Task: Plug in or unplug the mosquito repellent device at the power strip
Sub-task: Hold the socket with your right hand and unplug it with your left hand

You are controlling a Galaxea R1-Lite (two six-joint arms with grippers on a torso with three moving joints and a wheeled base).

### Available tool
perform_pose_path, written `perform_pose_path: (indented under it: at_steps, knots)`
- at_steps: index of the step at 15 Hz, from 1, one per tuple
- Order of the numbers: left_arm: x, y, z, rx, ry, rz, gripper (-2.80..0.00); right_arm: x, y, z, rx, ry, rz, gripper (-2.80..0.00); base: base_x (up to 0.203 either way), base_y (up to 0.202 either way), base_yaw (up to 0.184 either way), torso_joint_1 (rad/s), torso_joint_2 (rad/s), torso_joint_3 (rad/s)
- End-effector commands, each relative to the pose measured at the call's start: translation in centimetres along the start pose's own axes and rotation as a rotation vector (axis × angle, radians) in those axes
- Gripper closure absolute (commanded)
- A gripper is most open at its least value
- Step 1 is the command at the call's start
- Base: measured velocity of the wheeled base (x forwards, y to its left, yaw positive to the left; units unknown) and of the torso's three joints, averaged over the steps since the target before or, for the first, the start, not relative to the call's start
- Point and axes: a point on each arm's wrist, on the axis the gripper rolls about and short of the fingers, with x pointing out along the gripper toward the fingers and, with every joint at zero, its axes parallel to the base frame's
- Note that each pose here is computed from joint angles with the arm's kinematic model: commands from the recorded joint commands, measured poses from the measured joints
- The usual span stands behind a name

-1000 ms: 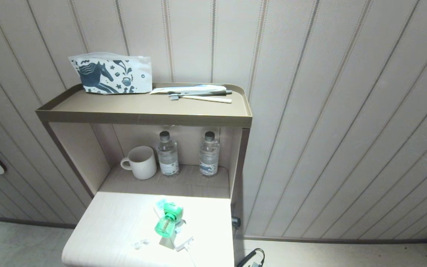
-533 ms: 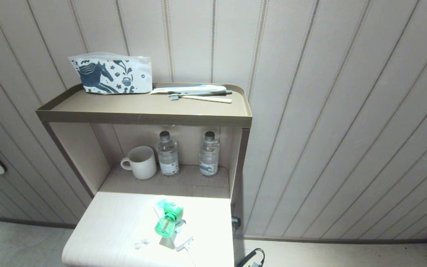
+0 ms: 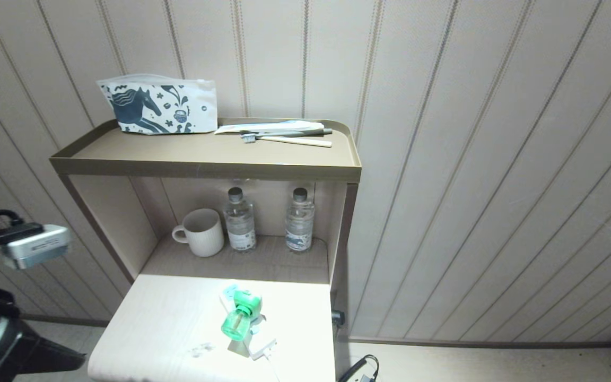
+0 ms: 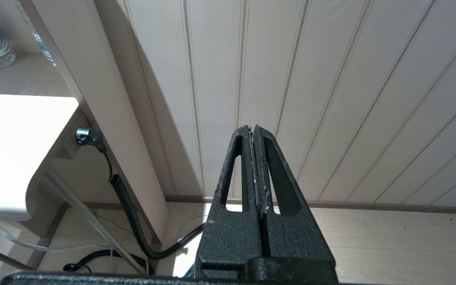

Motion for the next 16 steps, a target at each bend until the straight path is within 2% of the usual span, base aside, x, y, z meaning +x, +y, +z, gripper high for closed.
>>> perform_pose_path:
  at_steps: [1,4,5,9,11,13,16]
  knots:
    - [5.5,0.2,4.3,0.024,0.203,-0.072,0.0,0.0,0.0,0.0,0.0,0.0,0.0,0.0,0.0,0.0,0.0,0.0,0.0,0.0]
    - [8.0,-1.2,7.3,0.094,0.249,-0.109,0.0,0.0,0.0,0.0,0.0,0.0,0.0,0.0,0.0,0.0,0.0,0.0,0.0,0.0]
    - [8.8,-1.8,7.8,0.116,0.267,-0.118,-2.8,0.0,0.0,0.0,0.0,0.0,0.0,0.0,0.0,0.0,0.0,0.0,0.0,0.0]
    - [12.7,-2.9,9.6,0.138,0.324,-0.123,-2.8,0.0,0.0,0.0,0.0,0.0,0.0,0.0,0.0,0.0,0.0,0.0,0.0,0.0]
    - [15.0,-3.7,10.5,0.136,0.362,-0.092,-2.8,0.0,0.0,0.0,0.0,0.0,0.0,0.0,0.0,0.0,0.0,0.0,0.0,0.0]
    - [16.9,-4.5,11.4,0.106,0.383,-0.066,-2.8,0.0,0.0,0.0,0.0,0.0,0.0,0.0,0.0,0.0,0.0,0.0,0.0,0.0]
    - [19.3,-5.1,12.4,0.119,0.396,0.009,-2.8,0.0,0.0,0.0,0.0,0.0,0.0,0.0,0.0,0.0,0.0,0.0,0.0,0.0]
